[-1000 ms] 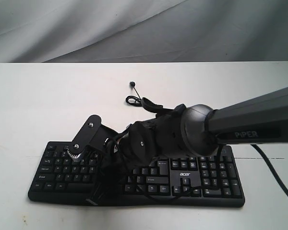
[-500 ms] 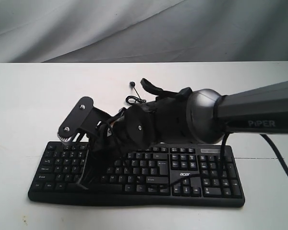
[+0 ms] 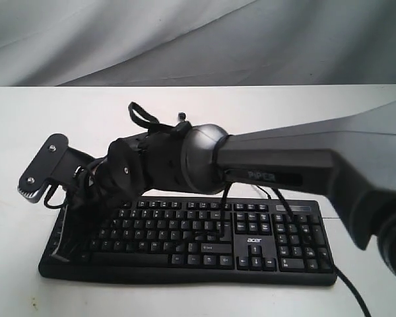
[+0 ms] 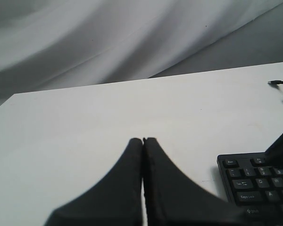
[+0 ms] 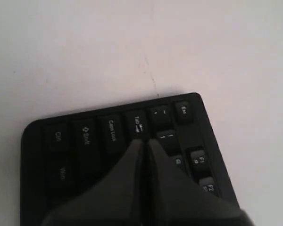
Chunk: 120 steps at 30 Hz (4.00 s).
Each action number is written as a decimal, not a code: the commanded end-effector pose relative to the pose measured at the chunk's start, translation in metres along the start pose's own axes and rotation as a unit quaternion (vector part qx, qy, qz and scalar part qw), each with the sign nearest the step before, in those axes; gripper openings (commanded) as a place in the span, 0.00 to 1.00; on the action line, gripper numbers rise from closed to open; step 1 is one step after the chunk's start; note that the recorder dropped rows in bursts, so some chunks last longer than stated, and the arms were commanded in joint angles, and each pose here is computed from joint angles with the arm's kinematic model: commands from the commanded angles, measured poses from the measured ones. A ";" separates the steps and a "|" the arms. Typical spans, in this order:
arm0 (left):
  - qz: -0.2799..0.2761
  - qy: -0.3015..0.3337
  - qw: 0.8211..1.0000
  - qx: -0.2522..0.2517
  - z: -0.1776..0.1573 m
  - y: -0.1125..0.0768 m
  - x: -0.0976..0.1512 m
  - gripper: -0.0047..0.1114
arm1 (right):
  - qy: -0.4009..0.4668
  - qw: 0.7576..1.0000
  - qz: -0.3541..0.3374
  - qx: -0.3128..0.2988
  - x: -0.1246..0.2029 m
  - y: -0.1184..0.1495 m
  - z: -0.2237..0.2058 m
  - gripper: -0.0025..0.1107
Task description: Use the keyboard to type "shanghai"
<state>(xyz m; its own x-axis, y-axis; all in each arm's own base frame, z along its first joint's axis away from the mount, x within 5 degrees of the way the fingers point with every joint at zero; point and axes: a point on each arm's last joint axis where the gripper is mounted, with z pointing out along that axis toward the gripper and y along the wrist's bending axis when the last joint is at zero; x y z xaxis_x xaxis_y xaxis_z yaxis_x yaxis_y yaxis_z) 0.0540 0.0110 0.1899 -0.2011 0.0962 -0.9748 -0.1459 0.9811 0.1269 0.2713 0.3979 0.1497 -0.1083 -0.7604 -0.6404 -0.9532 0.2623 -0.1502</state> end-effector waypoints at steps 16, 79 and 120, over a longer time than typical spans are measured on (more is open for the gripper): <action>-0.002 -0.005 1.000 0.004 0.000 -0.001 0.000 0.04 | 0.006 1.000 0.006 -0.007 0.007 0.009 0.021 0.02; -0.002 -0.005 1.000 0.004 0.000 -0.001 0.000 0.04 | 0.032 0.994 0.080 0.073 0.091 -0.018 -0.055 0.02; -0.002 -0.005 1.000 0.004 0.000 -0.001 0.000 0.04 | -0.031 0.991 0.090 0.097 0.079 -0.010 -0.141 0.02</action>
<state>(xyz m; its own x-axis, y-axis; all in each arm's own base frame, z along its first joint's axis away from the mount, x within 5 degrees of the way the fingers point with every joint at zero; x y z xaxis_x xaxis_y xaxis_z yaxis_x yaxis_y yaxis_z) 0.0540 0.0110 0.1899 -0.2011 0.0962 -0.9748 -0.1459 0.9811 0.1269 0.2437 0.2704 0.1914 -0.2409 -0.6816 -0.6910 -0.8614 0.4781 -0.1713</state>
